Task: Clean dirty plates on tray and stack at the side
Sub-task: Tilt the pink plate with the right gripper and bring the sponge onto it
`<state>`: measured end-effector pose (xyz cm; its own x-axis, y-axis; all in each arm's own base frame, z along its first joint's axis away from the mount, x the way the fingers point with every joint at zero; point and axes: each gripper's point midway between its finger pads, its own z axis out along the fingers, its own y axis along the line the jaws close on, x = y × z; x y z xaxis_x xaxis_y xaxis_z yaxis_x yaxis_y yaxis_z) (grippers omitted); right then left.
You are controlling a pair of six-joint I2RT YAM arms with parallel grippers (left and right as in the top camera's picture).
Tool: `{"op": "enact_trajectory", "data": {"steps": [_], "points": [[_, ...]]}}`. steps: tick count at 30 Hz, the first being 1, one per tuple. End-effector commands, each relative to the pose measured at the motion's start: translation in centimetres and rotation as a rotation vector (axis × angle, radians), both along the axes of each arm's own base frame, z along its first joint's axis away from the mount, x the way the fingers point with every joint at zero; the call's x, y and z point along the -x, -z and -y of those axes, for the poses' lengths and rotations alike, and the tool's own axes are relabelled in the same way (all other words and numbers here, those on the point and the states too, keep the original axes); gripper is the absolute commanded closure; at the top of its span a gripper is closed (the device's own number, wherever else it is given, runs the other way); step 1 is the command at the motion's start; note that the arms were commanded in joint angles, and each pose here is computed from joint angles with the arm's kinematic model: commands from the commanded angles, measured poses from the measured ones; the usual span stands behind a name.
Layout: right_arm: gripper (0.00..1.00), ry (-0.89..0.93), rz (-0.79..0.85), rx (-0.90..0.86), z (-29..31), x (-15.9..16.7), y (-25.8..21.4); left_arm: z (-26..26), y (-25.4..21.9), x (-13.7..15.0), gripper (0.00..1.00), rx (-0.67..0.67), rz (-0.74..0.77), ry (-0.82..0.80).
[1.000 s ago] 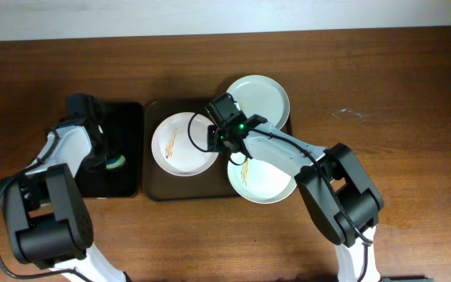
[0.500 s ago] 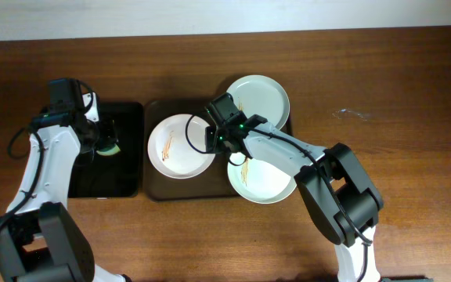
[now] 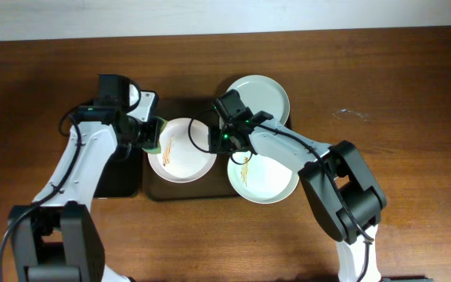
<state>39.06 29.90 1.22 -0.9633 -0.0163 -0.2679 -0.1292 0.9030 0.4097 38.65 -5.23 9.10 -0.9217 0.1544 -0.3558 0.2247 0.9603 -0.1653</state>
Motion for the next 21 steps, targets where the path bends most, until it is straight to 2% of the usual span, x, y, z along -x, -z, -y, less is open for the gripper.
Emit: {"op": "enact_trajectory", "data": {"steps": [1, 5, 13, 16, 17, 19, 21], "points": [[0.96, -0.009, -0.013, -0.014, -0.3, 0.0, 0.5, 1.3, 3.3, 0.1, 0.99, -0.031, -0.066, 0.058], [0.96, -0.008, -0.013, -0.013, -0.3, 0.0, 0.5, 1.0, 6.6, 0.0, 1.00, -0.113, -0.130, -0.014], [0.96, -0.007, -0.003, -0.017, -0.4, -0.2, 0.4, 0.7, 11.3, 1.2, 0.99, -0.099, -0.278, -0.232], [0.96, -0.008, -0.003, -0.017, -0.4, -0.2, 0.4, 3.1, 11.6, 1.4, 0.99, -0.003, -0.300, -0.186], [0.96, -0.008, -0.003, -0.017, -0.4, -0.2, 0.4, 5.1, 11.1, 1.2, 0.99, 0.076, -0.283, -0.101], [0.96, -0.007, -0.003, -0.018, -0.4, -0.2, 0.4, 6.7, 10.5, 0.8, 0.99, 0.149, -0.262, -0.036], [0.96, -0.007, -0.003, -0.017, -0.4, -0.2, 0.4, 7.1, 10.4, 0.5, 0.99, 0.168, -0.246, -0.028]]}}
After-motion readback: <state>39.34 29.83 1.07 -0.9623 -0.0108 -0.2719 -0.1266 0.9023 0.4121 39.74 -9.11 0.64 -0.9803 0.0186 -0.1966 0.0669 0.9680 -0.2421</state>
